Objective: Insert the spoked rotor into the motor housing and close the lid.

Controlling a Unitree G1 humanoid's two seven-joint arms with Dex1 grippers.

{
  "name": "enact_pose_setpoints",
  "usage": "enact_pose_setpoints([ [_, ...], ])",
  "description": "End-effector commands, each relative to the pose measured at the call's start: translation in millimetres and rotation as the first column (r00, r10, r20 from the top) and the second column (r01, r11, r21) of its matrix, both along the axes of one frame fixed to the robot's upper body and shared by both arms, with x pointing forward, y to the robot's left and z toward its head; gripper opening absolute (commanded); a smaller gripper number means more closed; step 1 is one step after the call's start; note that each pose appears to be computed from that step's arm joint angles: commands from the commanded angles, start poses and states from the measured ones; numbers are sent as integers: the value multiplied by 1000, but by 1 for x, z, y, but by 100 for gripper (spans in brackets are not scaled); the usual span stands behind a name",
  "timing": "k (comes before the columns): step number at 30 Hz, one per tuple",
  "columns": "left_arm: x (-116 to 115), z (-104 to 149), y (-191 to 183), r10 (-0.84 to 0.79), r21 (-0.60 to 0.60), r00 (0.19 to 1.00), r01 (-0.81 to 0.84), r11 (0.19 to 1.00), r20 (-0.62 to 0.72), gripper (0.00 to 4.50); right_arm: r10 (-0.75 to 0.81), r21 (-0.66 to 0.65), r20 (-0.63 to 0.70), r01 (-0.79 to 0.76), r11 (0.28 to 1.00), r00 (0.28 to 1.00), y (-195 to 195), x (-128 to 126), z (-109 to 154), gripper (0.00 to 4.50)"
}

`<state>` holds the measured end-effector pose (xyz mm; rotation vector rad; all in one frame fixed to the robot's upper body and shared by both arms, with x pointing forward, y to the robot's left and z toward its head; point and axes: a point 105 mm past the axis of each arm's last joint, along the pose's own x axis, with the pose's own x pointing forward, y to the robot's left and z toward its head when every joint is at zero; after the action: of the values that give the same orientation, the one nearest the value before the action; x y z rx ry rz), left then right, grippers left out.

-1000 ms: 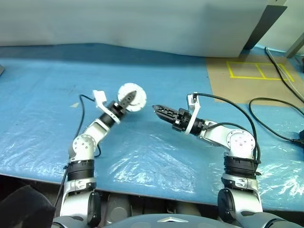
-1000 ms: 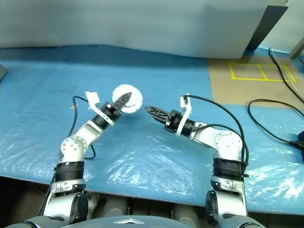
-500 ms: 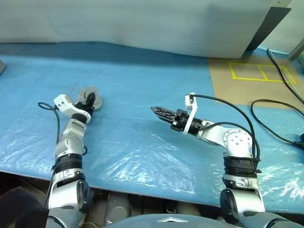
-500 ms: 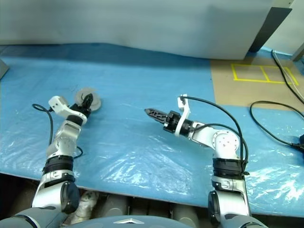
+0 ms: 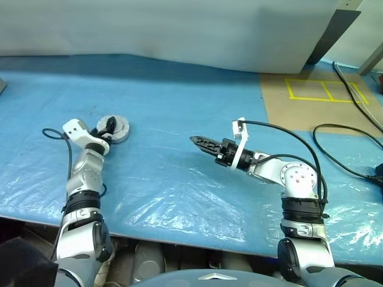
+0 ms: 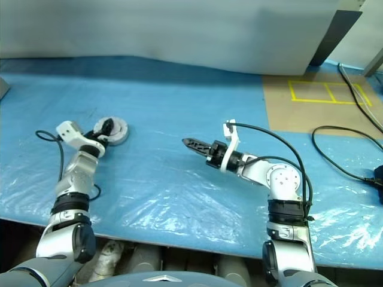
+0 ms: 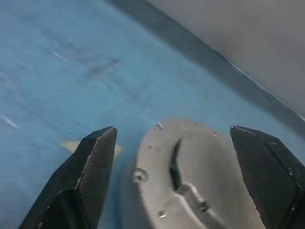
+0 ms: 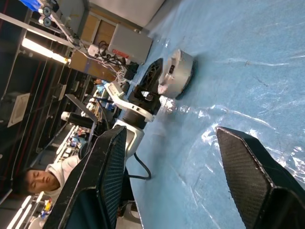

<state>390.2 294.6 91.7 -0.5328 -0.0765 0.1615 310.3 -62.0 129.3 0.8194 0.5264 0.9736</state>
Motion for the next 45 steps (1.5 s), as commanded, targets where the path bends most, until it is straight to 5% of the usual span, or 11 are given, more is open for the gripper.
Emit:
enact_pose_setpoints([
  [1,-9,11,27,101,59,994,-103,993,34,400,13,11,36,-13,1000,999,3,-3,6,310],
  [7,-12,43,43,158,124,979,-174,977,130,400,11,0,49,-11,1000,999,2,-1,6,310],
  [14,1,94,-68,-289,315,919,200,928,269,400,-114,-134,330,166,977,937,-18,15,24,310],
  [20,-31,90,-180,-779,516,611,626,584,142,400,-124,-313,554,344,885,823,-45,23,27,310],
  [24,-56,53,-203,-914,610,398,744,273,-75,400,-110,-396,615,427,812,780,-62,18,17,310],
  [26,-62,42,-202,-928,603,352,770,210,-126,400,-100,-429,628,451,783,772,-67,12,9,310],
  [45,-60,35,-199,-939,572,319,797,193,-127,400,-146,-455,624,509,731,767,-73,3,-5,310],
])
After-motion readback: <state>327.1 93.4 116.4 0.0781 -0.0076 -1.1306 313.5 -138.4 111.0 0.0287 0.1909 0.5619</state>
